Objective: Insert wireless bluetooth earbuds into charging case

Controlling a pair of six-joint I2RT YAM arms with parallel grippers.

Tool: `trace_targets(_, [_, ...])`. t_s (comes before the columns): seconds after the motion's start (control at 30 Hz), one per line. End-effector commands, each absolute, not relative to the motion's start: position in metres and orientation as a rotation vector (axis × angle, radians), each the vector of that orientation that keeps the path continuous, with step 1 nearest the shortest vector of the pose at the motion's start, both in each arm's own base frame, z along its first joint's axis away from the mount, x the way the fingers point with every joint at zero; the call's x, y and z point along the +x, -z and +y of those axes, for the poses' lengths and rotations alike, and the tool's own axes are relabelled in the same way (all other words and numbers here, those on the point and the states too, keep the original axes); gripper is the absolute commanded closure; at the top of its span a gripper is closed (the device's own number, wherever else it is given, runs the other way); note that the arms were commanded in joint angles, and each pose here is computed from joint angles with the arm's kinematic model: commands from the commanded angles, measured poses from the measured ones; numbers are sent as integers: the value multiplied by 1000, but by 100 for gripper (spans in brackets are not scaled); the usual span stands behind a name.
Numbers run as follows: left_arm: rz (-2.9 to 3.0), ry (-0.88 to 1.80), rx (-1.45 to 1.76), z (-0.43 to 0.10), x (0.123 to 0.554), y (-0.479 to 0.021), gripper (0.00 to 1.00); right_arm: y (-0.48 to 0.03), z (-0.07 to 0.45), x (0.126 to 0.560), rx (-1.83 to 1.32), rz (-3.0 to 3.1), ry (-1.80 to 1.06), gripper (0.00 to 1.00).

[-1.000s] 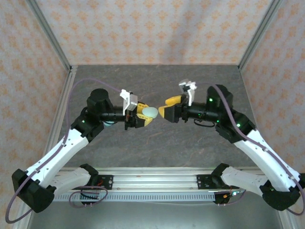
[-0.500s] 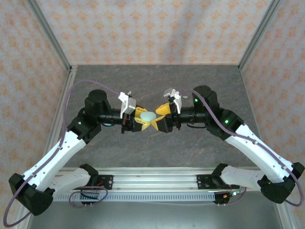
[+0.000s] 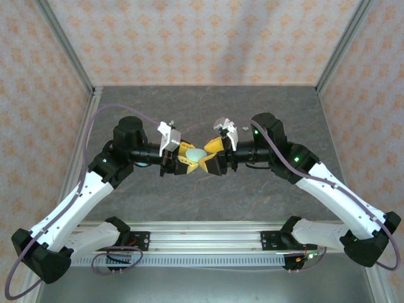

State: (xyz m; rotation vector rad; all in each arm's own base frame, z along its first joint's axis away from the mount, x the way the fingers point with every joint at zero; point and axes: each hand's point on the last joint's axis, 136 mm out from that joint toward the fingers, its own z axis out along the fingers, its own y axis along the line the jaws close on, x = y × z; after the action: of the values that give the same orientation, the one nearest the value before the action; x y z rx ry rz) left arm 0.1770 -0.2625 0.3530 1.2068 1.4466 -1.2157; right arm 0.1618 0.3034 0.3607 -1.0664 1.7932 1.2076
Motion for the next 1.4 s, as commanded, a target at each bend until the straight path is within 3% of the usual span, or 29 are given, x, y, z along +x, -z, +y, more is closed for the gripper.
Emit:
trace_targets(0.0, [1369, 1231, 1252, -263, 169, -370, 95, -369, 306, 162, -1095, 1730, -1180, 29])
trace_targets(0.1, [1366, 1236, 1259, -263, 168, -371, 95, -364, 305, 165, -1093, 1738, -1147, 30])
trace_targets(0.33, [1374, 1253, 1282, -264, 166, -369, 95, -371, 306, 183, -1005, 1781, -1095, 55])
trace_targets(0.4, [1376, 1251, 1284, -264, 166, -367, 95, -376, 305, 190, -939, 1794, -1093, 58])
trace_targets(0.83, [1379, 1243, 1293, -262, 163, -364, 95, -388, 278, 228, -600, 1832, -1017, 53])
trace_targets(1.37, [1420, 1234, 1272, -265, 175, -353, 95, -400, 272, 217, -571, 1811, -1078, 46])
